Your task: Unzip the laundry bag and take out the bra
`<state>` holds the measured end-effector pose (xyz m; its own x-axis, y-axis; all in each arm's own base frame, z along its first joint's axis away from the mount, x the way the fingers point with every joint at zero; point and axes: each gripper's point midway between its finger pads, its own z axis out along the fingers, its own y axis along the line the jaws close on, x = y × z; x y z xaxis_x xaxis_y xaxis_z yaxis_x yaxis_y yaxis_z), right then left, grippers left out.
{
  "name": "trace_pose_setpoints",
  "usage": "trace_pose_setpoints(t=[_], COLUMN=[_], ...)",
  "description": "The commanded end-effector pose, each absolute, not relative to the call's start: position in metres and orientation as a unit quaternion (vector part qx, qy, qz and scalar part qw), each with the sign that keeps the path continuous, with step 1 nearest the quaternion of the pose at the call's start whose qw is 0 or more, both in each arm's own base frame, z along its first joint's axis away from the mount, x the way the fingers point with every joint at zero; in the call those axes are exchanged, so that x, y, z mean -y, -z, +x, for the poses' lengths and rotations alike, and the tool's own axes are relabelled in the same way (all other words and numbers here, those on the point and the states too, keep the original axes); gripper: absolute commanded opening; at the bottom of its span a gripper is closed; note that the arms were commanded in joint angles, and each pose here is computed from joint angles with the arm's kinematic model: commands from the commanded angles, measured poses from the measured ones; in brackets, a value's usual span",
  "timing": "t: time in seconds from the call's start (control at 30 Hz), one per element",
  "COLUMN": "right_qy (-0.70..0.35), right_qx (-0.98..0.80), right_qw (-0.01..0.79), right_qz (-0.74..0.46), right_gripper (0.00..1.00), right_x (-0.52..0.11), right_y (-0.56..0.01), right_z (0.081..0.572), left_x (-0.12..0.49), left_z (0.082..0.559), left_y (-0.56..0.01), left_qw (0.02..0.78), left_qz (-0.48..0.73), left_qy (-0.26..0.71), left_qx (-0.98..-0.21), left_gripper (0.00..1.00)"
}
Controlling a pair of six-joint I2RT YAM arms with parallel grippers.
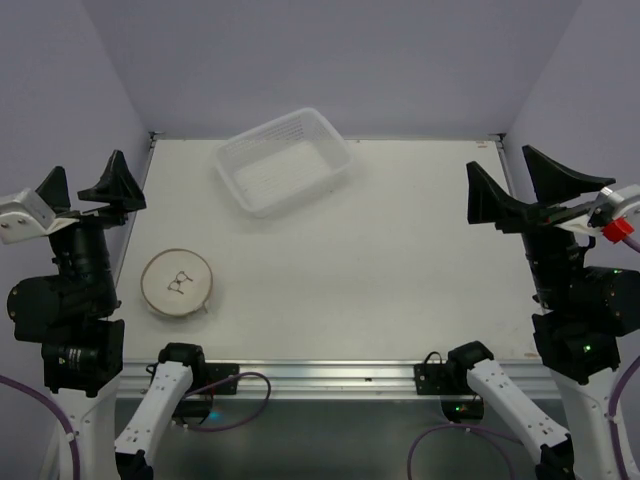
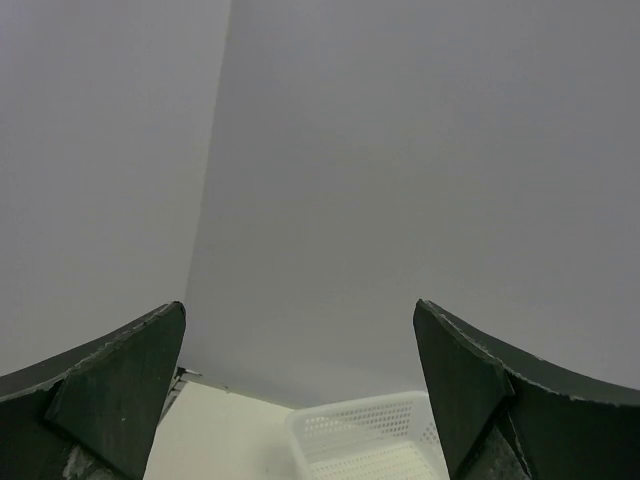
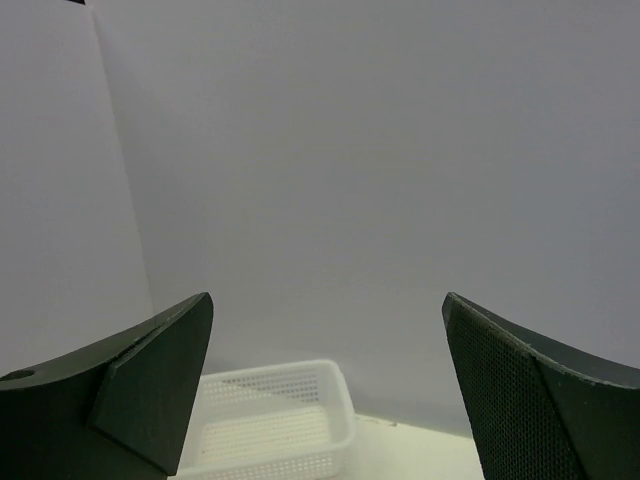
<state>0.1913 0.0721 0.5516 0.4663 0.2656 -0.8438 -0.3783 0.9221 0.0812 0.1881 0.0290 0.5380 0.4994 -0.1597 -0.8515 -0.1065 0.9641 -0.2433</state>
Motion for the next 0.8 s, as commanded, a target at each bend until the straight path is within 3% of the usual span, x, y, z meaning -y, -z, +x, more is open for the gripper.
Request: trace_pose_setpoints(t=[0.0,0.13,0.5,0.77], right_qy=[-0.196,-0.213,-0.260,-0.267], right_qx=[-0.466,-0.479,-0.589,-0.691], right_qw=[0.862,0.851,0.765,0.671], right_qz=[-0.044,-0.040,-0.001,0.019], right_gripper=[0.99,0.99,0.99,0.99], right_x=[-0.070,-0.075,-0.100,-0.119], right_y=[-0.558,-0.547,-0.466,-0.394], right_z=[0.190,0.197,0.243,0.274], left_x=[-0.029,-0.031,-0.011,-0.016], left_z=[0.195,0.215,0.295,0.318], left_y=[-0.527,-0.502,-0.356,-0.192], left_qw=[0.846,0.817,0.657,0.423], left_qz=[-0.139,-0.159,-0.194,-0.259], left_qy=[0.016,0.014,0.030,-0.050], left_qx=[-0.514,-0.553,-0.728,-0.867], left_gripper=[1.00,1.00,1.00,1.00])
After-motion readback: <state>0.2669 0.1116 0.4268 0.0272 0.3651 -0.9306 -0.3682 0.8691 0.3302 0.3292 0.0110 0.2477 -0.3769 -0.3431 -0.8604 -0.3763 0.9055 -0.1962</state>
